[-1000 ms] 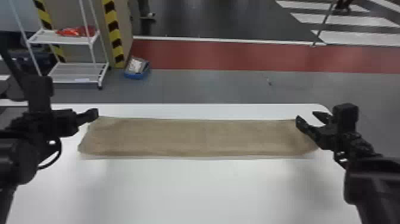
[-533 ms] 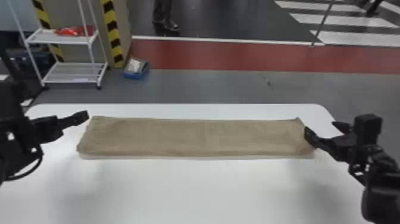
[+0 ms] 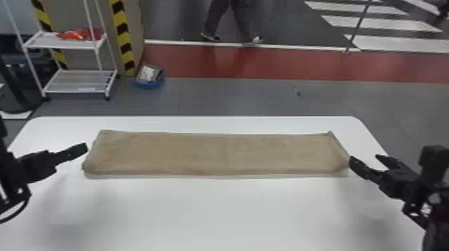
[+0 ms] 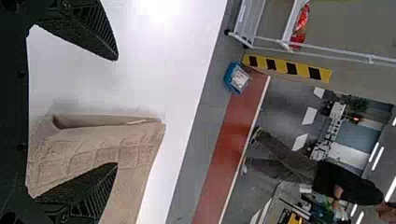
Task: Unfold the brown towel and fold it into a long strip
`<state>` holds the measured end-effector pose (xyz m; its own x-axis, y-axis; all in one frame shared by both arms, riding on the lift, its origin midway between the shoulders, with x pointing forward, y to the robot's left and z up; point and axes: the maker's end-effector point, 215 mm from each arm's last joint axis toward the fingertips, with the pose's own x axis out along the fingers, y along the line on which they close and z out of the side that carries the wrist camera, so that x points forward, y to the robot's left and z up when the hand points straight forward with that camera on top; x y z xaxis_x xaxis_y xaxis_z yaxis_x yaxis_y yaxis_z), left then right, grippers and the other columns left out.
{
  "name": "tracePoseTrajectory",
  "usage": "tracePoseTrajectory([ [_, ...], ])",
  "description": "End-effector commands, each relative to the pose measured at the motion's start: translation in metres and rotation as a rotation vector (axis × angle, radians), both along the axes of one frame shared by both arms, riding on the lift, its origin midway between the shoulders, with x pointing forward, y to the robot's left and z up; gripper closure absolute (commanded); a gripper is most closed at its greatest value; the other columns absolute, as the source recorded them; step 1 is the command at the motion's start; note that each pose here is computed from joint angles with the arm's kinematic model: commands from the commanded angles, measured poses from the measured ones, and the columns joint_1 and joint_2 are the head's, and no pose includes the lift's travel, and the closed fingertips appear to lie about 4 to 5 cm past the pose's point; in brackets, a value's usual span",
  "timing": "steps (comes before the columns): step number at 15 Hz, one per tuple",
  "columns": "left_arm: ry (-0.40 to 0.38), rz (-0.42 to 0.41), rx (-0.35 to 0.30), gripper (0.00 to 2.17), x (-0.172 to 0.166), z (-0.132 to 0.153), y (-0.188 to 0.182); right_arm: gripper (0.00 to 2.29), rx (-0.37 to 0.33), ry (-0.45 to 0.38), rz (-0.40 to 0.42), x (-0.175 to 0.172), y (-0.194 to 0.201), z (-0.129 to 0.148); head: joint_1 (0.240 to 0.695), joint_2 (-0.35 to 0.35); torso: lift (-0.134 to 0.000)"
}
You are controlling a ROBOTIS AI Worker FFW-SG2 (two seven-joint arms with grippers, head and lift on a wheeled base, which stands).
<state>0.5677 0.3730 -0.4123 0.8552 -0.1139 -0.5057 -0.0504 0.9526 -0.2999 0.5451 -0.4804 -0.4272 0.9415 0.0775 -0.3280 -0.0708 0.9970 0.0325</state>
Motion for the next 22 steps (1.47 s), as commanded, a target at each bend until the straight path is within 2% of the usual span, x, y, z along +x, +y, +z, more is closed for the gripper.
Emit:
tracePoseTrajectory([
  [1, 0.014, -0.006, -0.006, 0.09, -0.004, -0.008, -0.001, 0.21, 0.026, 0.012, 0.031, 0.006, 0.013, -0.001, 0.695, -0.107, -0.125],
  [2, 0.017, -0.012, -0.012, 0.10, -0.005, -0.010, -0.002, 0.21, 0.044, 0.028, 0.054, 0.009, 0.024, -0.004, 0.695, -0.105, -0.125],
  [5, 0.039, -0.032, -0.044, 0.11, -0.012, -0.015, -0.007, 0.22, 0.034, 0.042, 0.098, 0.017, 0.047, -0.009, 0.695, -0.084, -0.125],
  [7, 0.086, -0.043, -0.037, 0.11, -0.021, -0.024, -0.007, 0.22, 0.031, 0.049, 0.101, 0.020, 0.049, -0.011, 0.695, -0.074, -0.125],
  [13, 0.109, -0.087, -0.050, 0.22, -0.027, -0.033, -0.025, 0.22, 0.030, 0.057, 0.106, 0.019, 0.049, -0.014, 0.695, -0.073, -0.125],
  [14, 0.110, -0.091, -0.050, 0.23, -0.027, -0.033, -0.027, 0.29, 0.031, 0.057, 0.109, 0.019, 0.050, -0.014, 0.695, -0.076, -0.125],
  [18, 0.105, -0.112, -0.070, 0.75, -0.028, -0.032, -0.036, 0.31, 0.028, 0.066, 0.106, 0.015, 0.047, -0.018, 0.695, -0.087, -0.125],
  [21, 0.124, -0.121, -0.073, 1.61, -0.032, -0.035, -0.040, 0.70, 0.032, 0.075, 0.116, 0.013, 0.046, -0.021, 0.695, -0.095, -0.125],
  [22, 0.120, -0.126, -0.075, 1.62, -0.031, -0.032, -0.041, 0.84, 0.031, 0.076, 0.115, 0.013, 0.044, -0.021, 0.695, -0.095, -0.125],
])
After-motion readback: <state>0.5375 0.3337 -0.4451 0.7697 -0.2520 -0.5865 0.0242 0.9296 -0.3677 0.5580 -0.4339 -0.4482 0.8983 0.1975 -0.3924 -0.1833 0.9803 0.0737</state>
